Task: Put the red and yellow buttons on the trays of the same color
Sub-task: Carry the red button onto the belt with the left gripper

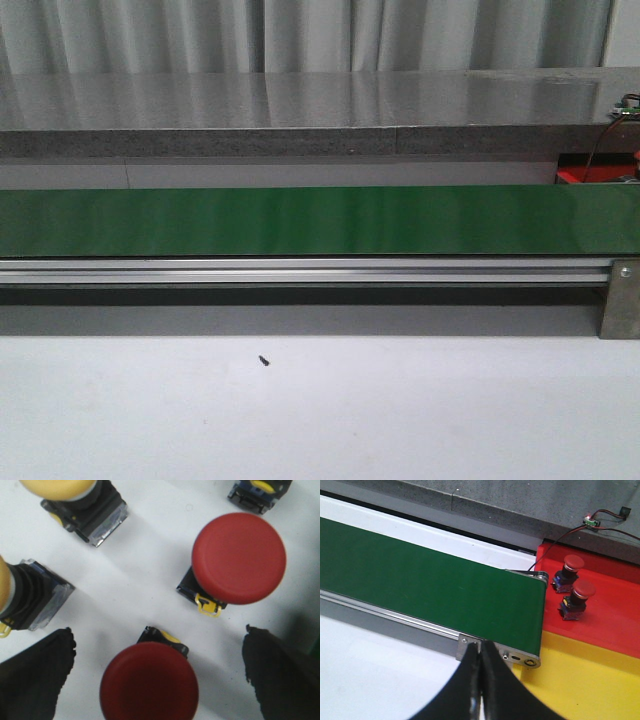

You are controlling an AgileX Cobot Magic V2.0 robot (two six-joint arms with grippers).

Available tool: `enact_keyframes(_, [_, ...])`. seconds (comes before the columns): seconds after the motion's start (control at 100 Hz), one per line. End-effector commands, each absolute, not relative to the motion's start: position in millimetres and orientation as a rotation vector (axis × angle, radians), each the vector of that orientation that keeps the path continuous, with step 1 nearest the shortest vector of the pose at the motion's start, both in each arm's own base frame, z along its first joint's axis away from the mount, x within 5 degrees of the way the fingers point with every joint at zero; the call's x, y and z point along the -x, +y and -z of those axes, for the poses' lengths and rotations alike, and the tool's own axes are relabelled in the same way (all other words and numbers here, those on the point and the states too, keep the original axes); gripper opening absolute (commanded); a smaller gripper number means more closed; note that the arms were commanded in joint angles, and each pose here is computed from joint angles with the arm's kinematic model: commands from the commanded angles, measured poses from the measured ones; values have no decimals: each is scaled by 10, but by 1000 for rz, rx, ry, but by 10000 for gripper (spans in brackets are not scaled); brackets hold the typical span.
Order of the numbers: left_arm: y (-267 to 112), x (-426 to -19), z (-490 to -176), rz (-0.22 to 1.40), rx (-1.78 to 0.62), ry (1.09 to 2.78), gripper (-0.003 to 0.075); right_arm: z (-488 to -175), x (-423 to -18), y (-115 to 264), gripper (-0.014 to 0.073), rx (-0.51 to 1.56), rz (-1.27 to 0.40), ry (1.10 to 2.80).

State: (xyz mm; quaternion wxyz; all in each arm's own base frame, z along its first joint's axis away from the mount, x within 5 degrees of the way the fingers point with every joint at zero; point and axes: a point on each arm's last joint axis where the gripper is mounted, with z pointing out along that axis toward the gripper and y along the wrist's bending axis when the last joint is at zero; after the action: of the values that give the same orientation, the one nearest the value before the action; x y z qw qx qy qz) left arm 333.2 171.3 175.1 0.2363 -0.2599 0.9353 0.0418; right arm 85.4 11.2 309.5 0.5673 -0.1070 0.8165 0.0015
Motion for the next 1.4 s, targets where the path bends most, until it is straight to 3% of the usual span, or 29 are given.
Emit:
enact_keyframes(0.0, [1720, -3398, -1997, -130, 693, 2457, 648, -3238, -871, 100, -96, 218, 6, 1829])
enact_keyframes(0.15, [1720, -3398, -1997, -130, 693, 2457, 520, -3238, -871, 100, -96, 218, 6, 1829])
enact_keyframes(0.34, [1719, -3395, -2005, -132, 691, 2457, 223, -3238, -871, 100, -96, 218, 6, 1829])
enact_keyframes(0.47, [1707, -3364, -2113, -143, 678, 2442, 121, -3238, -871, 100, -96, 218, 6, 1829])
enact_keyframes(0.74, [1555, -3112, -2809, -139, 661, 2323, 115, -3238, -871, 100, -96, 218, 6, 1829])
enact_keyframes(0.96, [1161, -3025, -3365, -103, 517, 2262, 115, -3238, -871, 100, -96, 218, 6, 1829])
enact_keyframes(1.19, [619, -3176, -3395, -9, 321, 2300, 117, -3239, -871, 100, -97, 218, 6, 1829])
enact_keyframes(1.39, [419, -3328, -3278, 24, 245, 2311, 117, -3239, -871, 100, -97, 218, 6, 1829])
